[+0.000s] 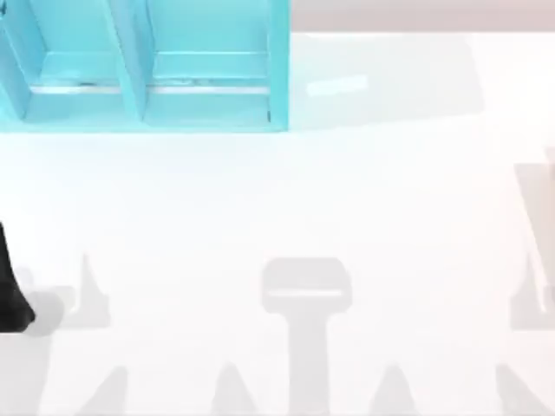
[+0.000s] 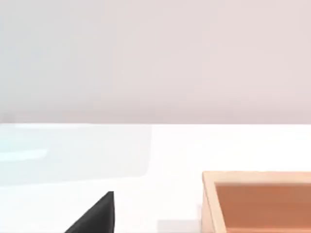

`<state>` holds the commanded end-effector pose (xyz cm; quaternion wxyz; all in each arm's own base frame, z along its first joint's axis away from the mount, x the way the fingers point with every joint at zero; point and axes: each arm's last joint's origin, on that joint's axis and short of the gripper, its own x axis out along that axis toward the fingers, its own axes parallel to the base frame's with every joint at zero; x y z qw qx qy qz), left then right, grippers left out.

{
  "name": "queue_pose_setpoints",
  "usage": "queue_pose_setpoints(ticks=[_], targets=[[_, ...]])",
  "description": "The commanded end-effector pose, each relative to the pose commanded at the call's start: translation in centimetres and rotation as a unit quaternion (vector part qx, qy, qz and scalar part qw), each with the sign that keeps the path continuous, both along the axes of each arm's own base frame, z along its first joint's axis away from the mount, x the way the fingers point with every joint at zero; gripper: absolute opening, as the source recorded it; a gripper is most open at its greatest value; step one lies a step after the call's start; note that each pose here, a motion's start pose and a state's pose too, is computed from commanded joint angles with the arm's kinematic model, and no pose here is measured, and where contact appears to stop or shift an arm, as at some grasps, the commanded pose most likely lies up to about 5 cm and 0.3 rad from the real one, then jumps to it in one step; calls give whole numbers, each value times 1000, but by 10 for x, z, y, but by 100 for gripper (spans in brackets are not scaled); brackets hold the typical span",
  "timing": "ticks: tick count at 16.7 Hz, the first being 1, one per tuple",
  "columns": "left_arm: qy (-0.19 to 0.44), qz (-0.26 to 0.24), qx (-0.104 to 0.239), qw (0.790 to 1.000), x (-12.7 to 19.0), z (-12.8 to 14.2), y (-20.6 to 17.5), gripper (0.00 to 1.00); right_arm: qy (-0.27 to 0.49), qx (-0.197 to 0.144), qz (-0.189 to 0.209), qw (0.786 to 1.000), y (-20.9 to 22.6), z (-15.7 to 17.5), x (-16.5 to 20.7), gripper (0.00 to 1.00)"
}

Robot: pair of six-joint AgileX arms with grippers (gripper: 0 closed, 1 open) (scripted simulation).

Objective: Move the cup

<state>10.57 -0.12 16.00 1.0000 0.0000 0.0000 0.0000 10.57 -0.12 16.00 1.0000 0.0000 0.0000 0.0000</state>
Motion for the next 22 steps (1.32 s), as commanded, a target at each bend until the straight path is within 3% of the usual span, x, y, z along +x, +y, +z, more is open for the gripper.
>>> queue_pose_setpoints(ticks=[3,6,11,13,17,22], targets=[[6,0,0,1000,0,2,0,100,0,0,0,1000,0,0,0,100],[50,-1,1,999,1,18,0,100,0,0,0,1000,0,0,0,100],[225,1,3,974,23,61,1,100,0,0,0,1000,0,0,0,100],[323,1,5,946,44,72,2,100,0,0,0,1000,0,0,0,100],[501,-2,7,866,94,84,3,100,0,0,0,1000,0,0,0,100],[646,-5,8,763,151,83,5,100,0,0,0,1000,0,0,0,100]])
